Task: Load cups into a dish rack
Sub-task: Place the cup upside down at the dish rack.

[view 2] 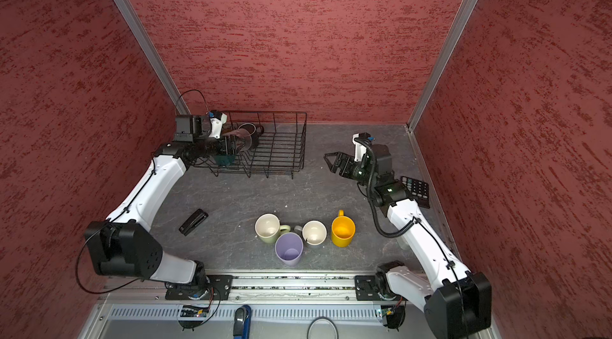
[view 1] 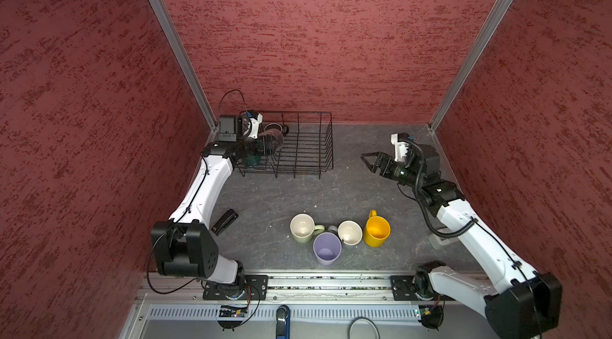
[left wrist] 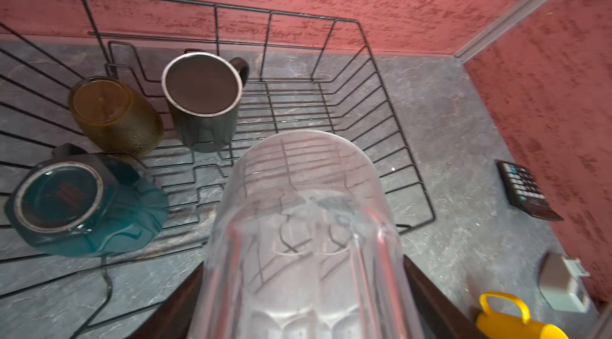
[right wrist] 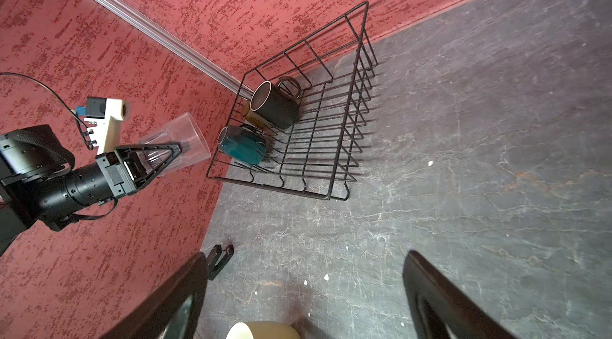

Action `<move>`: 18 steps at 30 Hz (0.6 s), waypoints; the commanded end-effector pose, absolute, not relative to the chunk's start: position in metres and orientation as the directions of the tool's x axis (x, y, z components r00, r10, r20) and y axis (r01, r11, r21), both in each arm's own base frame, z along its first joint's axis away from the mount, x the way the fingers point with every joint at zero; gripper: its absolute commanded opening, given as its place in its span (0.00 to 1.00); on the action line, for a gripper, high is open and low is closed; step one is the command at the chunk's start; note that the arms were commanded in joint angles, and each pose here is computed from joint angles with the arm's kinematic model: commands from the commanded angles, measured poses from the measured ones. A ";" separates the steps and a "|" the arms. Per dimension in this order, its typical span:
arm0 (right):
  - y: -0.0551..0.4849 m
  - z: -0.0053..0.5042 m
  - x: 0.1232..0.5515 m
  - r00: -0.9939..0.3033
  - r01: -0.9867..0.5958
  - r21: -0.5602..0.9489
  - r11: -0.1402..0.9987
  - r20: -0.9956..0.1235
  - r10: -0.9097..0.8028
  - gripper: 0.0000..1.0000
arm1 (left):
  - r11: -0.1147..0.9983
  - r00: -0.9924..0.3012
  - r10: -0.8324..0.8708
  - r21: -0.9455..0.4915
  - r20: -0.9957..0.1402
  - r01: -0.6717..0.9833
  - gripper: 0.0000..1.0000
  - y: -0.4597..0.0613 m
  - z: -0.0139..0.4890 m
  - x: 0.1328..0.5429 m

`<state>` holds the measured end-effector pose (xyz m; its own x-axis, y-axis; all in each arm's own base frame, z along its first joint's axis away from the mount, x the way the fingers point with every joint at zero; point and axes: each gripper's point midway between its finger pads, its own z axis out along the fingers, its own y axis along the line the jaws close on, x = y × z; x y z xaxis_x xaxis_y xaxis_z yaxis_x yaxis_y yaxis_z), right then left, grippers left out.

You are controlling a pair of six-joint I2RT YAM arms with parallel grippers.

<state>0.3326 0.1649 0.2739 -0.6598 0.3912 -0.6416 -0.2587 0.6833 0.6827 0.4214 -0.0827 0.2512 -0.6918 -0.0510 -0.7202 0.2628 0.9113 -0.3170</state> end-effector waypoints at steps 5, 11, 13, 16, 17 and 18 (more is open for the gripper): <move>0.161 0.273 0.330 -0.655 -0.272 0.677 0.684 -0.651 0.384 0.93 | 0.960 -0.736 0.007 -0.201 -0.677 0.194 0.00 -0.067 0.235 0.437; 0.162 0.269 0.331 -0.660 -0.273 0.686 0.675 -0.644 0.387 0.93 | 0.976 -0.784 0.068 -0.122 -0.617 0.180 0.00 -0.062 0.218 0.444; 0.162 0.267 0.332 -0.663 -0.271 0.686 0.675 -0.642 0.386 0.94 | 0.980 -0.795 0.077 -0.101 -0.601 0.171 0.00 -0.060 0.213 0.446; 0.161 0.265 0.332 -0.665 -0.271 0.686 0.675 -0.640 0.384 0.94 | 0.983 -0.810 0.089 -0.081 -0.580 0.167 0.00 -0.059 0.205 0.449; 0.160 0.265 0.332 -0.665 -0.270 0.685 0.676 -0.641 0.384 0.94 | 0.983 -0.815 0.097 -0.073 -0.572 0.169 0.00 -0.059 0.203 0.451; 0.160 0.264 0.332 -0.667 -0.270 0.686 0.676 -0.640 0.383 0.94 | 0.983 -0.821 0.105 -0.066 -0.560 0.171 0.00 -0.060 0.200 0.452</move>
<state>0.3318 0.1601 0.2594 -0.6765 0.3884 -0.6257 -0.2420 0.6851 0.6870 0.4489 -0.0609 0.1996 -0.8171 0.0666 -0.5726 0.1606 0.9803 -0.1152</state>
